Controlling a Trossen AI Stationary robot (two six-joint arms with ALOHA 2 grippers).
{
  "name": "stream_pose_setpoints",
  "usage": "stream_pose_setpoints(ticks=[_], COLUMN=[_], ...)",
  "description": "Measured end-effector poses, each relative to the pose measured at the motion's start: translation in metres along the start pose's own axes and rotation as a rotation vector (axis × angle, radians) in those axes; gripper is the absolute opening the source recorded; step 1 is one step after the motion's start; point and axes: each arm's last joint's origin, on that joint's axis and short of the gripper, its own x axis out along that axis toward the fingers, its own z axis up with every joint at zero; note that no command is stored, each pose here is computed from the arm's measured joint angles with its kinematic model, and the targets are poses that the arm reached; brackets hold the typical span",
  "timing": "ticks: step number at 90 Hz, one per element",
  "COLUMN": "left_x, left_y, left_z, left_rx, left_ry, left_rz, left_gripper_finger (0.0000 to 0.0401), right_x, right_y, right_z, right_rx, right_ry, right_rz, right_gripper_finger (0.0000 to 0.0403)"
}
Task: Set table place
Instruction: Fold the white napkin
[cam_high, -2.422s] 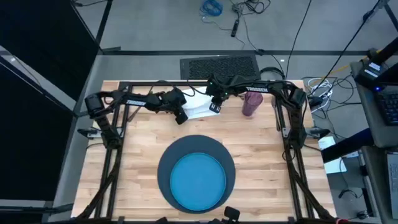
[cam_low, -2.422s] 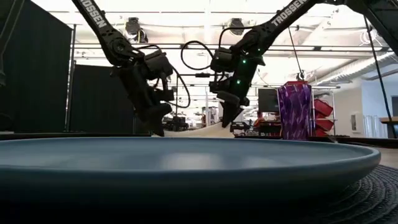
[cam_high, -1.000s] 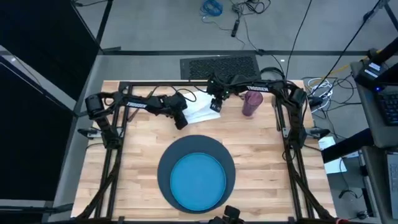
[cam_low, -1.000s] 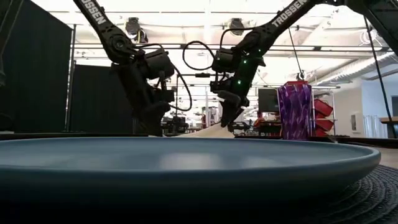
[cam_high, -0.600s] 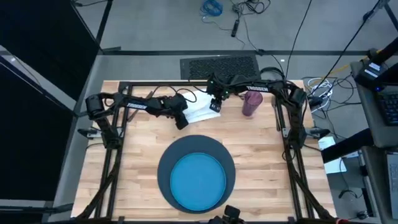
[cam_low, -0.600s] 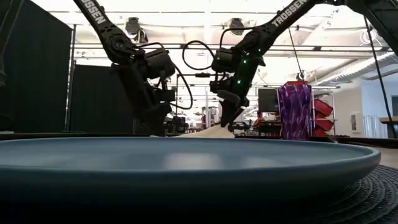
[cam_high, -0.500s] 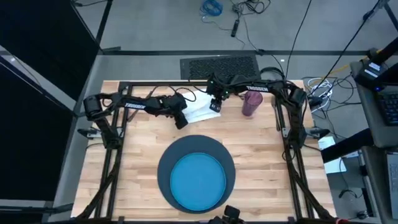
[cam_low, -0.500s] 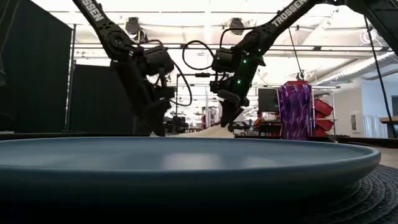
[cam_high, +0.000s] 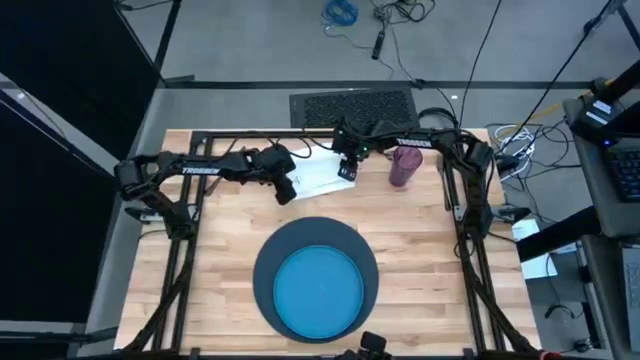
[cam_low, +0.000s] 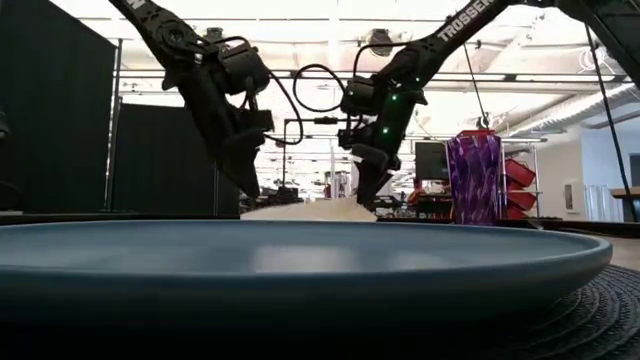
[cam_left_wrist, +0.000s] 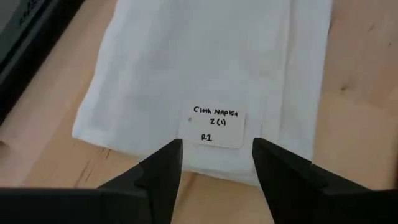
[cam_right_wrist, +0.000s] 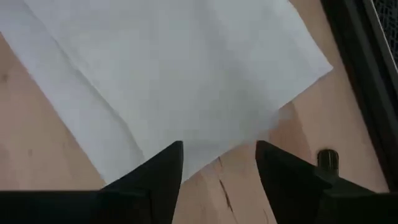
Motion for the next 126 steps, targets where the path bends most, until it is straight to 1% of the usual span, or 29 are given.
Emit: stream_pose_setpoints(ticks=[11,21,32,44,53,80,90,106,119,126], left_x=[0.000,0.000,-0.001,-0.001,0.002,0.012,0.016,0.018,0.019,0.019], left_y=[0.000,0.000,-0.004,-0.012,-0.018,-0.028,-0.027,-0.027,-0.026,-0.026], left_z=[0.000,0.001,0.001,0.000,-0.007,-0.041,-0.055,-0.064,-0.067,-0.069], left_rx=[0.000,-0.001,0.005,0.022,0.039,0.020,0.002,0.000,-0.020,-0.041], left_ry=[-0.004,-0.005,-0.007,-0.015,0.008,0.114,0.156,0.161,0.175,0.187], left_rz=[0.000,-0.002,-0.068,-0.121,-0.143,-0.158,-0.147,-0.140,-0.117,-0.098], left_gripper_finger=[0.0183,0.0183,0.0183,0.0183,0.0183,0.0183,0.0183,0.0183,0.0183,0.0183], right_x=[-0.022,-0.035,-0.042,-0.042,-0.042,-0.042,-0.042,-0.037,-0.021,-0.010], right_y=[0.004,0.005,0.002,-0.003,-0.002,0.008,0.013,0.029,0.045,0.053], right_z=[0.008,0.012,0.012,0.006,0.002,-0.006,-0.006,0.002,0.009,0.010], right_rx=[-0.023,-0.046,-0.038,-0.008,0.005,0.024,0.048,0.084,0.082,0.064], right_ry=[-0.054,-0.095,-0.113,-0.064,-0.023,0.080,0.082,0.034,0.006,0.012], right_rz=[-0.006,-0.012,-0.021,-0.018,-0.010,0.020,0.023,0.036,0.091,0.100], right_gripper_finger=[0.0187,0.0187,0.0187,0.0187,0.0187,0.0187,0.0187,0.0187,0.0187,0.0187])
